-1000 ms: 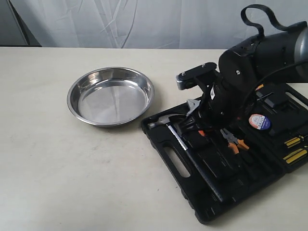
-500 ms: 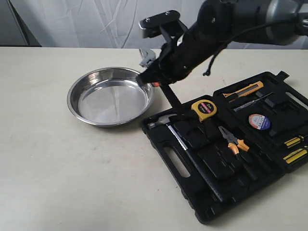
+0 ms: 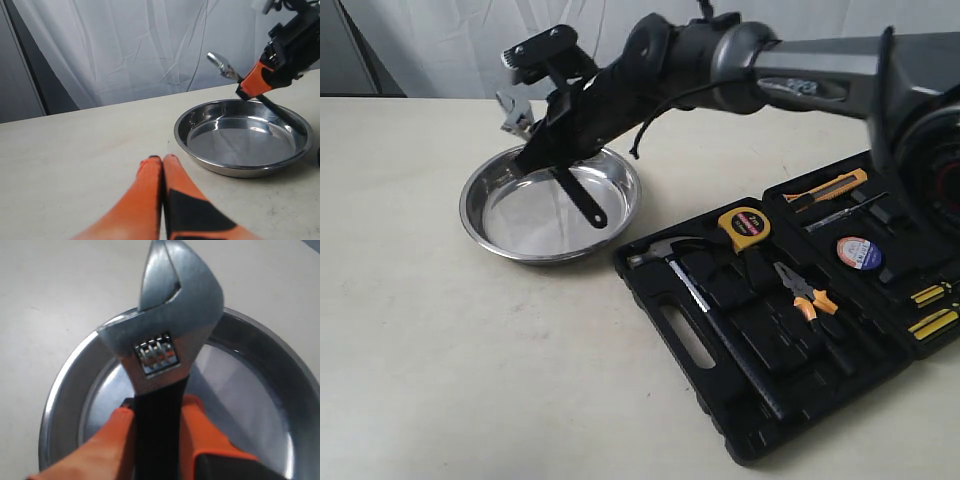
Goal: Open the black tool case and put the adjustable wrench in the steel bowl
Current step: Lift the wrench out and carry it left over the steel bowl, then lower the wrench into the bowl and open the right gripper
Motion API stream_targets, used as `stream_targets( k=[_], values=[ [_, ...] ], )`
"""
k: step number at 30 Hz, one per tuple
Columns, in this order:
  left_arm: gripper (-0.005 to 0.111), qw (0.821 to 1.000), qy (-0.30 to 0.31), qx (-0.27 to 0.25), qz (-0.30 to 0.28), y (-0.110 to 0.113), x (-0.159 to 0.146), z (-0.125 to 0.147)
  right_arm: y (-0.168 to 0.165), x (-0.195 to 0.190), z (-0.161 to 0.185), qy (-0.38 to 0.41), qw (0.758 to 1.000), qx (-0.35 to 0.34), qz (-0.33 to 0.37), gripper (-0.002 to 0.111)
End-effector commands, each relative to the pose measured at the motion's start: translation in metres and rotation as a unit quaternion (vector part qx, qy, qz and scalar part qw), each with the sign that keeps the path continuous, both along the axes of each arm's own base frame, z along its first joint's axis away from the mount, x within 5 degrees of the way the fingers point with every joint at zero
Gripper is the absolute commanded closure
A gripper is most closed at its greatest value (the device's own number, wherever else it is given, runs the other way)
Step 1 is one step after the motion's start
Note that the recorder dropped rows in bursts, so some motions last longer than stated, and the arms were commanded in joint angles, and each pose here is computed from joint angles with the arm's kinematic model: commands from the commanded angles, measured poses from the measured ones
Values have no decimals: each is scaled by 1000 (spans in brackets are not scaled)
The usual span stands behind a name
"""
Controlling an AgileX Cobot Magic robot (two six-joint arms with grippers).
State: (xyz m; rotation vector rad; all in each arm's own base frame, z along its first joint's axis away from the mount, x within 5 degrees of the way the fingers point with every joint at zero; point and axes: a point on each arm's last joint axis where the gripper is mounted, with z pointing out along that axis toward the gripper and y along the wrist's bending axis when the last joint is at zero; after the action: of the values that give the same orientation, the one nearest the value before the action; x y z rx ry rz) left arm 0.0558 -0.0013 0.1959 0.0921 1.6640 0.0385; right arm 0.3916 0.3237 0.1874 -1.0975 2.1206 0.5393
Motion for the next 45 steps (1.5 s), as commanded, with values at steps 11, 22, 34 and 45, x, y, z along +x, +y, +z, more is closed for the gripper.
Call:
stream_targets(
  k=[11, 22, 34, 45],
  values=[
    [106, 1000, -2, -2, -2, 0, 0, 1, 30, 3, -49, -43, 999, -17, 8, 109],
    [106, 1000, -2, -2, -2, 0, 0, 1, 30, 7, -67, -39, 999, -19, -14, 109],
    [106, 1000, -2, -2, -2, 0, 0, 1, 29, 8, -60, -55, 998, -21, -13, 67],
    [106, 1000, -2, -2, -2, 0, 0, 1, 22, -5, 1, -47, 999, -18, 4, 109]
  ],
)
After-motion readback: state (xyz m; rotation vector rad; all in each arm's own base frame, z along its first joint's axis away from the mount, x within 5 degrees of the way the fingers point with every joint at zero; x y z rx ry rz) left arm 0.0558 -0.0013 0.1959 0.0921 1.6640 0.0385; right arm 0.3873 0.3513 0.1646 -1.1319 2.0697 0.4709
